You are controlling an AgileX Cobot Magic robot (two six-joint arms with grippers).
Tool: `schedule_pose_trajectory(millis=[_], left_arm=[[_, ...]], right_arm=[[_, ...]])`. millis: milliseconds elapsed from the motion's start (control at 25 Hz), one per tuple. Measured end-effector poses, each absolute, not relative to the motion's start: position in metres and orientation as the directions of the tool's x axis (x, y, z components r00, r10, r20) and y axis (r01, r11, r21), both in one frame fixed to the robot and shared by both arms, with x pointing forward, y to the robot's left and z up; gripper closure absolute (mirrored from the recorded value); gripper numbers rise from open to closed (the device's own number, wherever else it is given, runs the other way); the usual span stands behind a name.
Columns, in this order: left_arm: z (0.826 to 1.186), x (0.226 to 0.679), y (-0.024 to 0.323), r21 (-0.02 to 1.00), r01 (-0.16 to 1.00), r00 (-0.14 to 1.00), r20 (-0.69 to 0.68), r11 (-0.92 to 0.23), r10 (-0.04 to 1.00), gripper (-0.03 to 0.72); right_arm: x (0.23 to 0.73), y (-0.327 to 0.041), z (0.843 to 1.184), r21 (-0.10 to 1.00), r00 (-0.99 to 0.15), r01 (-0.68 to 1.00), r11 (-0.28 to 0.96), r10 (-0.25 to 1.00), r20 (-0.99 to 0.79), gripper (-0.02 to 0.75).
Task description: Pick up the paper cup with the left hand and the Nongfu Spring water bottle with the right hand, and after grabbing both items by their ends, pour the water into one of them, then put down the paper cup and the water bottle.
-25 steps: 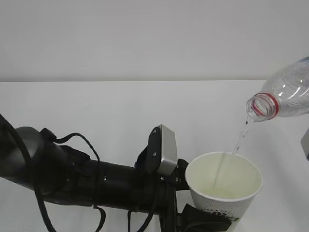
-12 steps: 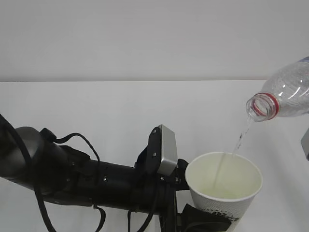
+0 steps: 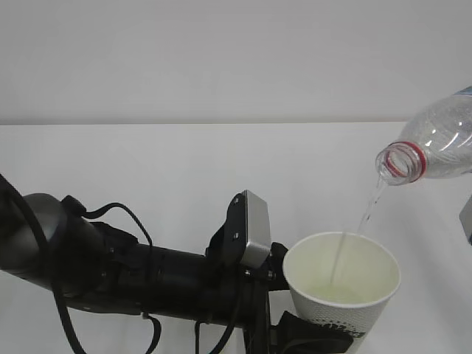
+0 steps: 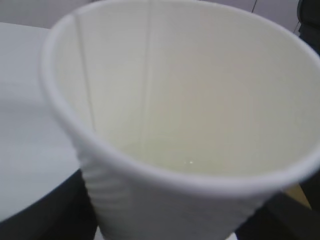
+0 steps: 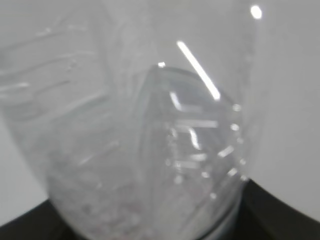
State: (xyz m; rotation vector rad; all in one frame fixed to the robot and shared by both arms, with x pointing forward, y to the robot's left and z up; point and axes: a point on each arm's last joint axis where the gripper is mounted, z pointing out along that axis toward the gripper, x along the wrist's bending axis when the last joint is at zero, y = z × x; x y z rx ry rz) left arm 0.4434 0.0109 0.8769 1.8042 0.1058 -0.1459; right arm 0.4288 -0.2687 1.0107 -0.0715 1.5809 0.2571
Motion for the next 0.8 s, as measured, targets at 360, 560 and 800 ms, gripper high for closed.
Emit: schedule_pose_trajectory(millis=[360,560,800], left_arm=[[0.8768,0.4435,0.0110,0.960,0.150,0.988,-0.156,-0.237,-0.005,0.150],[0.8767,0.4435,0.0110,0.959,0.150,0.988,-0.156,-0.239,-0.005,0.150],[0.8767,0.4435,0.0110,0.959,0.150,0.988,-0.156,-0.239,-0.005,0.150]], right_arm=[[0.4305,-0.2685,1.0139,0.118,-0.018,-0.207,0.971,0.116,-0.993,0.289],[0.4305,-0.2685,1.0139,0.118,-0.019,-0.207,0.971,0.116,-0.993,0.289],[0.4305,-0.2685,1.0139,0.118,-0.019,-0.207,0.971,0.116,-0.993,0.289]])
